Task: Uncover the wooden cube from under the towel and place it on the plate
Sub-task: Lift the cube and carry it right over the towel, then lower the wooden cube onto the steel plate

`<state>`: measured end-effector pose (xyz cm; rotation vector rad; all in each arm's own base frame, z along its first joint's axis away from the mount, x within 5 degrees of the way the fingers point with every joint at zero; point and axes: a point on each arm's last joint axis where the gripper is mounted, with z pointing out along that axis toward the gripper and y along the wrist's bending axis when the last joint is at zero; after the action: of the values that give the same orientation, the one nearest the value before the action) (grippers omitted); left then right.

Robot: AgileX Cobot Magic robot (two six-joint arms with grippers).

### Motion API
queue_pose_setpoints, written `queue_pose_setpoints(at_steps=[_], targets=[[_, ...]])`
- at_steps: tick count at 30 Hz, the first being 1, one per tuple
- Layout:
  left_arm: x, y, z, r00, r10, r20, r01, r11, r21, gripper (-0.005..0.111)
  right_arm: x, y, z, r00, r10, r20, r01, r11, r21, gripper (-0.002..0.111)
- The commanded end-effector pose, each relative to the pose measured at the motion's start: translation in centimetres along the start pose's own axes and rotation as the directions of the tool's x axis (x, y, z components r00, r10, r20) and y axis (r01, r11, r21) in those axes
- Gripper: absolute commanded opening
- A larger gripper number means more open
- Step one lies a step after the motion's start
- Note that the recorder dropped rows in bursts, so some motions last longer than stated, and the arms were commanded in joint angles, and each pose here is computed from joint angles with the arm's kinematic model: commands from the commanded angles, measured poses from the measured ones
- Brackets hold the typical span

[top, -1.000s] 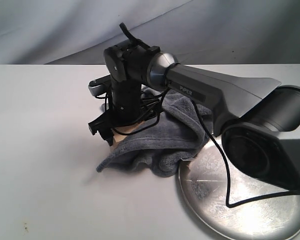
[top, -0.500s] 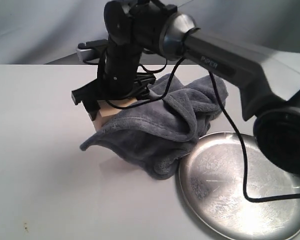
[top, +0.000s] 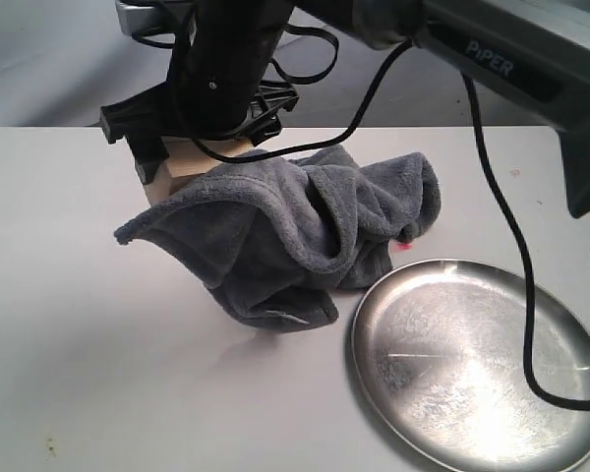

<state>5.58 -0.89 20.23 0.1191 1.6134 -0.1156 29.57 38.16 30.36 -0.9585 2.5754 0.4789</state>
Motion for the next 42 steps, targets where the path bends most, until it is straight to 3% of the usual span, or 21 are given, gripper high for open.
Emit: queue_pose_setpoints(at_steps=[1,6,12,19,30,36,42], targets=[[0.1,0.0,0.0,1.0,-0.004,0.002,0.004,1.0,0.005,0.0,-1.0,2.3,-1.0,0.983,-0.069,0.168,0.071,0.997,-0.007,0.0],[0.1,0.0,0.0,1.0,-0.004,0.002,0.004,1.0,0.005,0.0,-1.0,4.8,-1.0,0.946,-0.199,0.254,0.18,0.979,0.098,0.0],[0.1,0.0,0.0,1.0,-0.004,0.002,0.004,1.0,0.005,0.0,-0.6,6.3,-1.1,0.932,-0.239,0.272,0.19,0.963,0.192,0.0],[0.1,0.0,0.0,1.0,-0.004,0.002,0.004,1.0,0.005,0.0,0.9,4.7,-1.1,0.968,-0.242,0.065,0.209,0.923,0.323,0.0],[0.1,0.0,0.0,1.0,-0.004,0.002,0.004,1.0,0.005,0.0,2.6,4.0,-1.6,0.956,-0.293,-0.014,0.28,0.898,0.34,0.0],[0.1,0.0,0.0,1.0,-0.004,0.002,0.004,1.0,0.005,0.0,6.0,1.3,-2.4,0.966,-0.231,-0.117,0.259,0.895,0.364,0.0],[0.1,0.0,0.0,1.0,-0.004,0.002,0.004,1.0,0.005,0.0,9.9,-2.4,-3.3,0.982,-0.151,-0.114,0.183,0.906,0.381,0.0]])
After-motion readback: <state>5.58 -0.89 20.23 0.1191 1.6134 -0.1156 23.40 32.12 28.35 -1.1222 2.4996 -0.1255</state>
